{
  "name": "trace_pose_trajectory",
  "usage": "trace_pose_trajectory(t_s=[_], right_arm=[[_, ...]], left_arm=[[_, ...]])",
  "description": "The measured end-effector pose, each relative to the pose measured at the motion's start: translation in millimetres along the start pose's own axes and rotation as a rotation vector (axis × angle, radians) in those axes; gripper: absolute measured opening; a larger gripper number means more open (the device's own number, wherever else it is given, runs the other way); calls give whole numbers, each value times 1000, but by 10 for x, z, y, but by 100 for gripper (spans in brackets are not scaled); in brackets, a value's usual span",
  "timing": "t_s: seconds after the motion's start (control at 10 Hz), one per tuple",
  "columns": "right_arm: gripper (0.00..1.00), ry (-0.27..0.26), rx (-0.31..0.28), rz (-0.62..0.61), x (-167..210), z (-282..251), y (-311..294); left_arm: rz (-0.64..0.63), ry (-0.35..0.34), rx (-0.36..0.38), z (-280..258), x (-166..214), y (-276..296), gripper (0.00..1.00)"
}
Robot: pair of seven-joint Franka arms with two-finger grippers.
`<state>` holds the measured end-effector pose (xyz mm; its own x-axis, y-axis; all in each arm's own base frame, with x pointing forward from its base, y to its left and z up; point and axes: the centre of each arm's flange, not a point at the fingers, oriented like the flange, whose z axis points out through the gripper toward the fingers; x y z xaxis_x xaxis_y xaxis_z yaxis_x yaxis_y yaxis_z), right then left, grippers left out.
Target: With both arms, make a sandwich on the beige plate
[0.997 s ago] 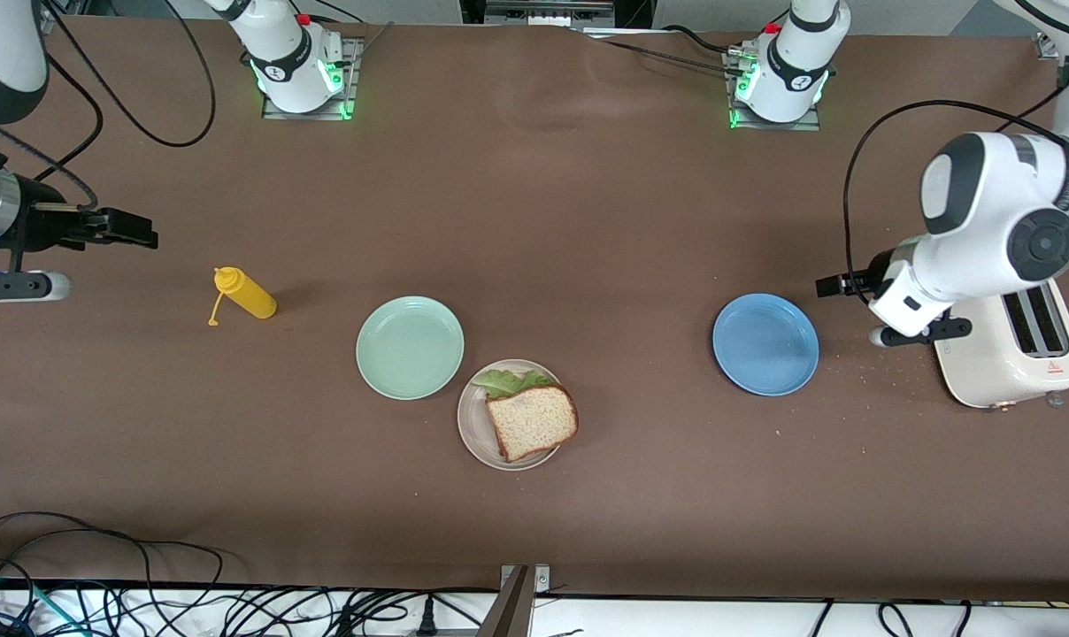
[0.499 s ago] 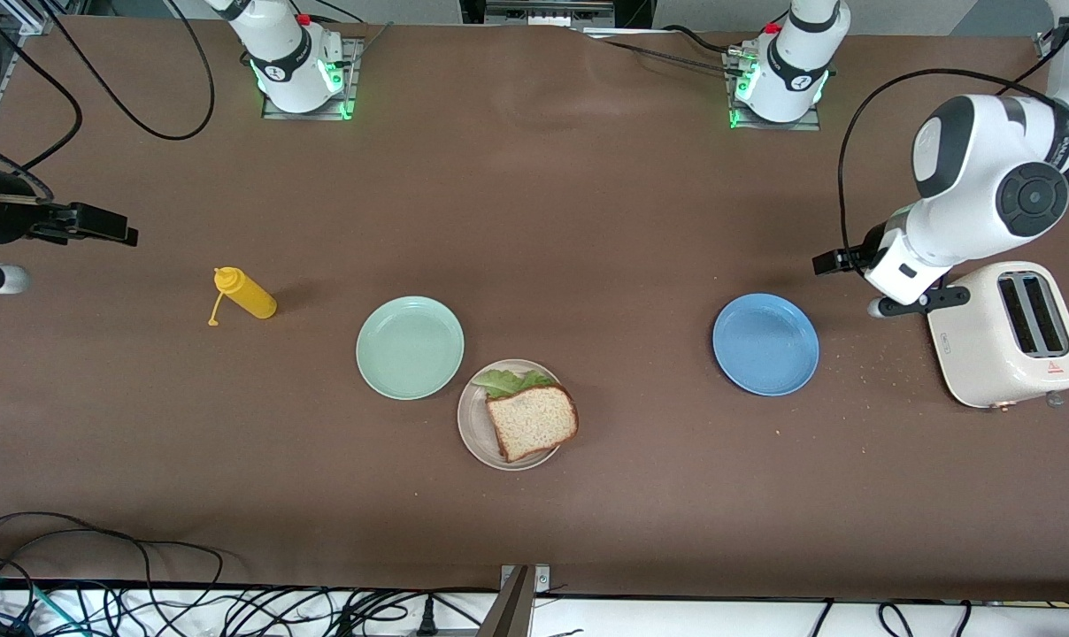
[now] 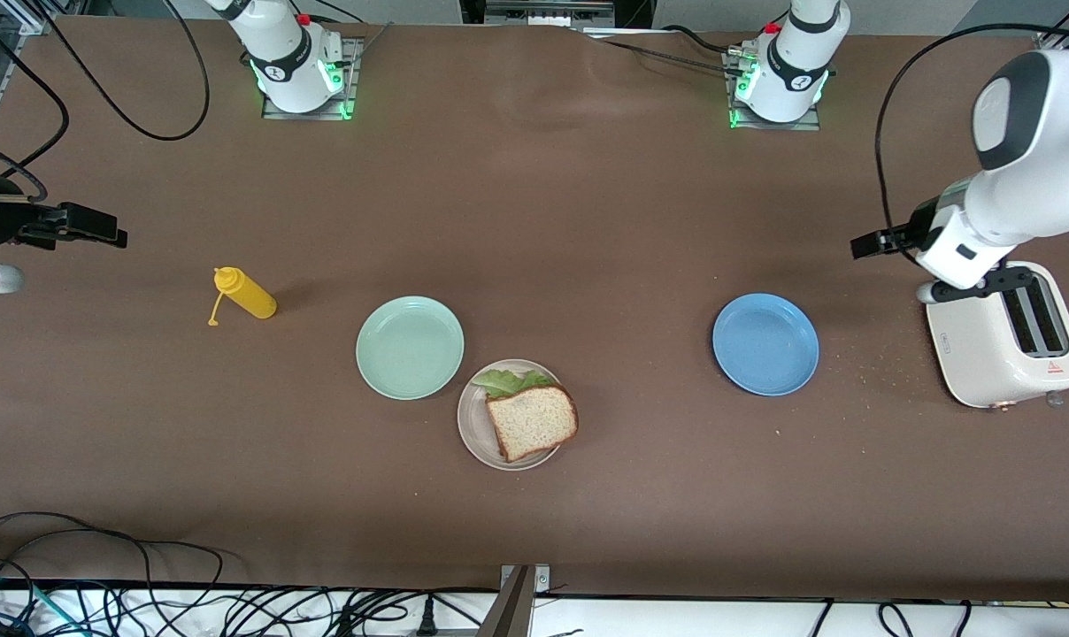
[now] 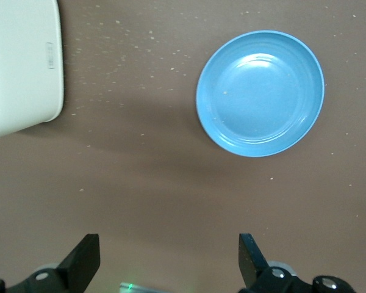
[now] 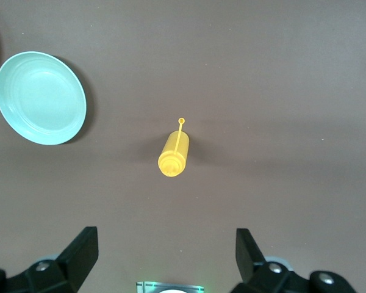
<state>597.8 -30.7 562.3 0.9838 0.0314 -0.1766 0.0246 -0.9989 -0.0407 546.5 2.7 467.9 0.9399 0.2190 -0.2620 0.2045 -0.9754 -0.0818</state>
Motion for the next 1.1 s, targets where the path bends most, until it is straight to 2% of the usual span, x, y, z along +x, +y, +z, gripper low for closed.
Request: trace_pose_trajectory(t_s=[0.2, 0.5, 0.7, 1.1], right_arm=[[100, -13, -2, -1, 26, 68, -5], [100, -21, -1, -3, 64, 138, -15], [100, -17, -2, -3, 79, 147, -9], [100, -15, -2, -3, 81, 145, -12]], left_arm=[[9, -21, 12, -537, -144, 18, 100], [1, 27, -1, -1148, -301, -58, 100], [1, 38, -6, -1194, -279, -70, 100], [117, 48, -9, -1110, -148, -35, 100]])
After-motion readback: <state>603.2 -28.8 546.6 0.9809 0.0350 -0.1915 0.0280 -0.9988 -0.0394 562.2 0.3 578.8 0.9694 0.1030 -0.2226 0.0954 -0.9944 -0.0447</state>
